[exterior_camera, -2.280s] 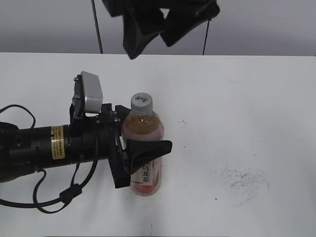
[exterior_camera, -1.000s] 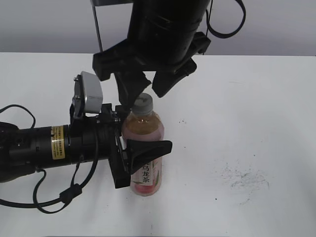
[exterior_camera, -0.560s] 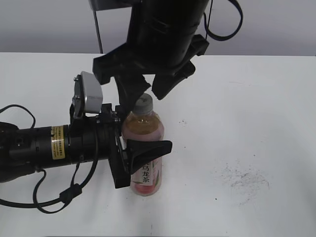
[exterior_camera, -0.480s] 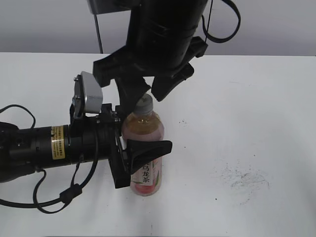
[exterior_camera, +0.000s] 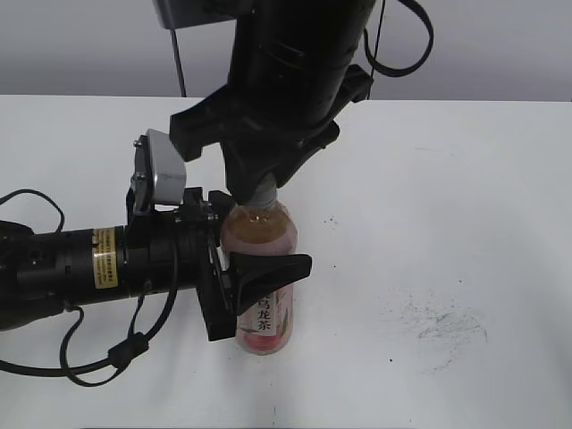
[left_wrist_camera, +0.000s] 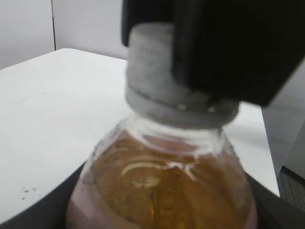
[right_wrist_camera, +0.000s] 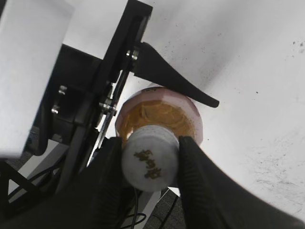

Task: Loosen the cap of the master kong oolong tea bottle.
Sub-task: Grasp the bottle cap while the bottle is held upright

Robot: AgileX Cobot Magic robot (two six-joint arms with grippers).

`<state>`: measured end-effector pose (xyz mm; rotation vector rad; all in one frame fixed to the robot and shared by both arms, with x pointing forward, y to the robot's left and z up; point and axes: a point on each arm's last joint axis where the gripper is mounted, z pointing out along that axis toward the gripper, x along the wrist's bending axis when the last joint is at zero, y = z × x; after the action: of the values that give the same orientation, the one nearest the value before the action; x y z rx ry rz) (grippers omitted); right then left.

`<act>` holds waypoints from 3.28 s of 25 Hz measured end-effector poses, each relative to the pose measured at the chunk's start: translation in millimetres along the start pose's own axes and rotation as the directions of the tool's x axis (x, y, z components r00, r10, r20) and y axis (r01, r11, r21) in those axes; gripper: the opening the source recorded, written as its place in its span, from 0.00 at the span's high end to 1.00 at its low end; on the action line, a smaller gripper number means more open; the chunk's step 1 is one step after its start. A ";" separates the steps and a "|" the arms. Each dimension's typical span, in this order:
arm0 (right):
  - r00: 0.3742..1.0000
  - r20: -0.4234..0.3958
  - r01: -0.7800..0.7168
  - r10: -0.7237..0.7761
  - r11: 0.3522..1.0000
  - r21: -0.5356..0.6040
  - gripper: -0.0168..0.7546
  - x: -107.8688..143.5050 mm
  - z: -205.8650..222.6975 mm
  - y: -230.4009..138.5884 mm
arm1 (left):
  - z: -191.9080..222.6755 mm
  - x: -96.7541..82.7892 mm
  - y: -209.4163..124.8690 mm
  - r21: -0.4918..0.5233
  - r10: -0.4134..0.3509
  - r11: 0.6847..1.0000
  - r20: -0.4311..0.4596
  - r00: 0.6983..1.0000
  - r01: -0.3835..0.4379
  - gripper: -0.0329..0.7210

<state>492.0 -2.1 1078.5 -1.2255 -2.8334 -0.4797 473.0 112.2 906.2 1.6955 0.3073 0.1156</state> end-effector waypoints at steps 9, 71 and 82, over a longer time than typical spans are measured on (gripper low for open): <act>0.914 -0.001 0.406 -0.406 0.914 0.003 0.63 0.0 0.0 -0.3 | 0.0 0.3 0.1 -0.001 -0.001 1.000 -0.004 1.000 0.001 0.37; 0.142 -0.004 0.990 -0.990 0.142 -0.007 0.64 0.7 0.0 -0.3 | 0.1 -1.0 -0.2 0.004 0.010 1.000 0.013 1.000 -0.010 0.37; -0.607 0.012 0.794 -0.794 -0.608 -0.026 0.64 2.0 -0.1 -0.5 | 0.1 -1.4 -0.3 0.004 0.012 1.000 0.017 1.000 -0.012 0.37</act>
<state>490.3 -1.0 1078.8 2.1982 -2.5788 -0.3077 471.7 111.7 906.1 1.7020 0.2846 0.1092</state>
